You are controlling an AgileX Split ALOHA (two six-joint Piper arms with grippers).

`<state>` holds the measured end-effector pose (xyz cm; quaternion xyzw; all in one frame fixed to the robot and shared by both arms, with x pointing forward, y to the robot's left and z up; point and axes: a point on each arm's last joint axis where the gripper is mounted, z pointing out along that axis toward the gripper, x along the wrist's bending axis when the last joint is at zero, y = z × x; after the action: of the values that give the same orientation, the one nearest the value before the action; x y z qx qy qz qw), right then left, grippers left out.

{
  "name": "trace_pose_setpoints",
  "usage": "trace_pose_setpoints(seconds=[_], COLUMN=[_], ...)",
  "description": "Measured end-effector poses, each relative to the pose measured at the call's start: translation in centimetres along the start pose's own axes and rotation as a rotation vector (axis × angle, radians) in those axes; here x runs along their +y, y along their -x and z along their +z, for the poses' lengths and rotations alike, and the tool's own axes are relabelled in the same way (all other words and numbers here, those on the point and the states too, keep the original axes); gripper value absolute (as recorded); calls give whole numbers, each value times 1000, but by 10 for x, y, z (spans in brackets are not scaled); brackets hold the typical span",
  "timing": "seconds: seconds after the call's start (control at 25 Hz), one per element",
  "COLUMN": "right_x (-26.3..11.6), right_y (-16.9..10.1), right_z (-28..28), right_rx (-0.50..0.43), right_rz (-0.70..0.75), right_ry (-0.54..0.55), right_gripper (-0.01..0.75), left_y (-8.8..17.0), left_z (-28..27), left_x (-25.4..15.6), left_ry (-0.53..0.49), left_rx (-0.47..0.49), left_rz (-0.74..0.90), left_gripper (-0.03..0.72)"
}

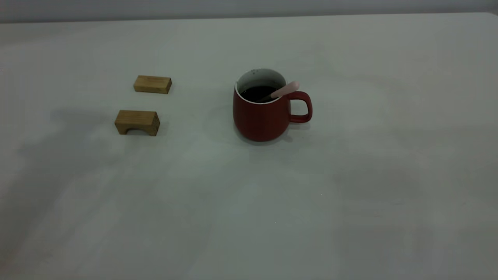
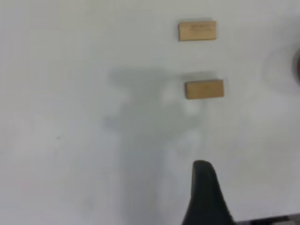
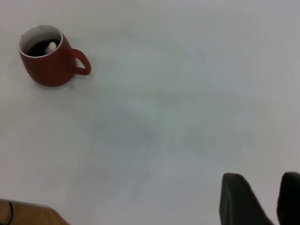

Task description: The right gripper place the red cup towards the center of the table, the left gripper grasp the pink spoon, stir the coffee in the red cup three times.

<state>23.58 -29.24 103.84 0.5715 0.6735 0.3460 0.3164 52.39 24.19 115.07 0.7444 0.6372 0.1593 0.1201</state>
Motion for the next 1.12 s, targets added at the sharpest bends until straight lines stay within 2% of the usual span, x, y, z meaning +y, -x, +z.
trace_pose_setpoints(seconds=[0.24, 0.44, 0.56, 0.72, 0.84, 1.12], right_x=[0, 0, 0, 0, 0, 0], right_y=[0, 0, 0, 0, 0, 0], right_z=[0, 0, 0, 0, 0, 0], right_rx=[0, 0, 0, 0, 0, 0], right_rz=[0, 0, 0, 0, 0, 0], right_ry=[0, 0, 0, 0, 0, 0], right_gripper=[241, 241, 241, 241, 241, 241], left_y=[-12, -24, -26, -22, -20, -17], left_z=[-32, -20, -13, -6, -2, -1], left_x=[-93, -167, -207, -249, -273, -306], left_ry=[34, -8, 7, 66, 148, 335], left_rx=[22, 17, 29, 24, 18, 5], left_rz=[2, -91, -135, -143, -150, -163], left_gripper=[569, 569, 569, 569, 569, 569])
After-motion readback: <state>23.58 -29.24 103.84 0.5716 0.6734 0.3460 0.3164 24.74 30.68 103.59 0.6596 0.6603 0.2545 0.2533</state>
